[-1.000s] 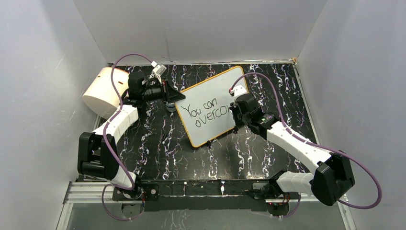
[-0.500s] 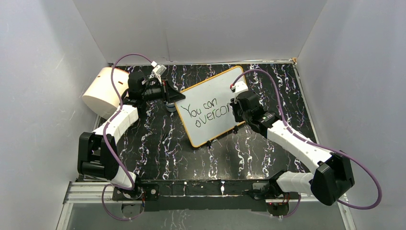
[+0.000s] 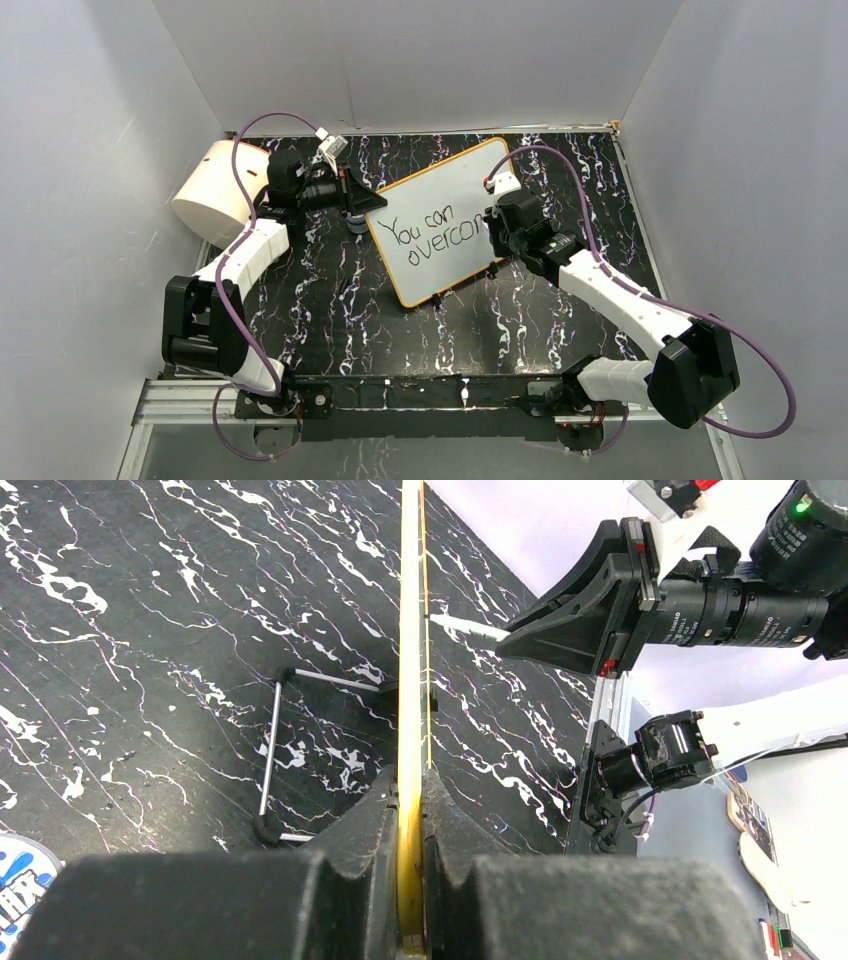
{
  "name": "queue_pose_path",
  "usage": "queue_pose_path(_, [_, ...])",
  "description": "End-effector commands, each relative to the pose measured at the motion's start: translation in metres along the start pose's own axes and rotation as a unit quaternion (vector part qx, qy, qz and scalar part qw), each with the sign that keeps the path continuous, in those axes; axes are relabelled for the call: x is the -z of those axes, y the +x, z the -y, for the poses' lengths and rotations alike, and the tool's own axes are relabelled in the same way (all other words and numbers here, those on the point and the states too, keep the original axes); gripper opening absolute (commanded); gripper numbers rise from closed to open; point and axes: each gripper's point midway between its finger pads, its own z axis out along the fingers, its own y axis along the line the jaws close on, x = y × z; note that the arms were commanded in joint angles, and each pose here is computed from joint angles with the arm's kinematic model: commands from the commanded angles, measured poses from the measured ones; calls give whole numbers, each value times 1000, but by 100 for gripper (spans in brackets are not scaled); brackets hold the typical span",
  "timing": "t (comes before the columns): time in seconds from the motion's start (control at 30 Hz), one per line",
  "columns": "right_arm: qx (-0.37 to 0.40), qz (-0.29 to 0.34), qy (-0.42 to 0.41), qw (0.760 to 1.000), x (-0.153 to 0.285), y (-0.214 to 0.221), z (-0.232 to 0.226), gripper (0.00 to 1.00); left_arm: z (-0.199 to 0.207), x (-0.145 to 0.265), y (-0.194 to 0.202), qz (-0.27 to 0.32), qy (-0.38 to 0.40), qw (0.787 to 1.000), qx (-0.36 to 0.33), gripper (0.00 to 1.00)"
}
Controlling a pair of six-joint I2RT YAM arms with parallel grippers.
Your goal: Write a sentence on the whiteboard
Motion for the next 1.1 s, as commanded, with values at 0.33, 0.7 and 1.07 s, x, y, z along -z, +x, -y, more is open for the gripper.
queue_pose_path(0.33, [-12,-31,2,999,4,21,3,0,3,-7,41,-57,14,997,47,0])
queue_pose_path(0.7, [-16,8,-9,1000,3,-2,-2,0,3,-7,42,-58,15,997,49,0])
queue_pose_path(1.07, [-16,44,-15,999,6,-28,-4,0,3,-8,43,-60,16,997,50,0])
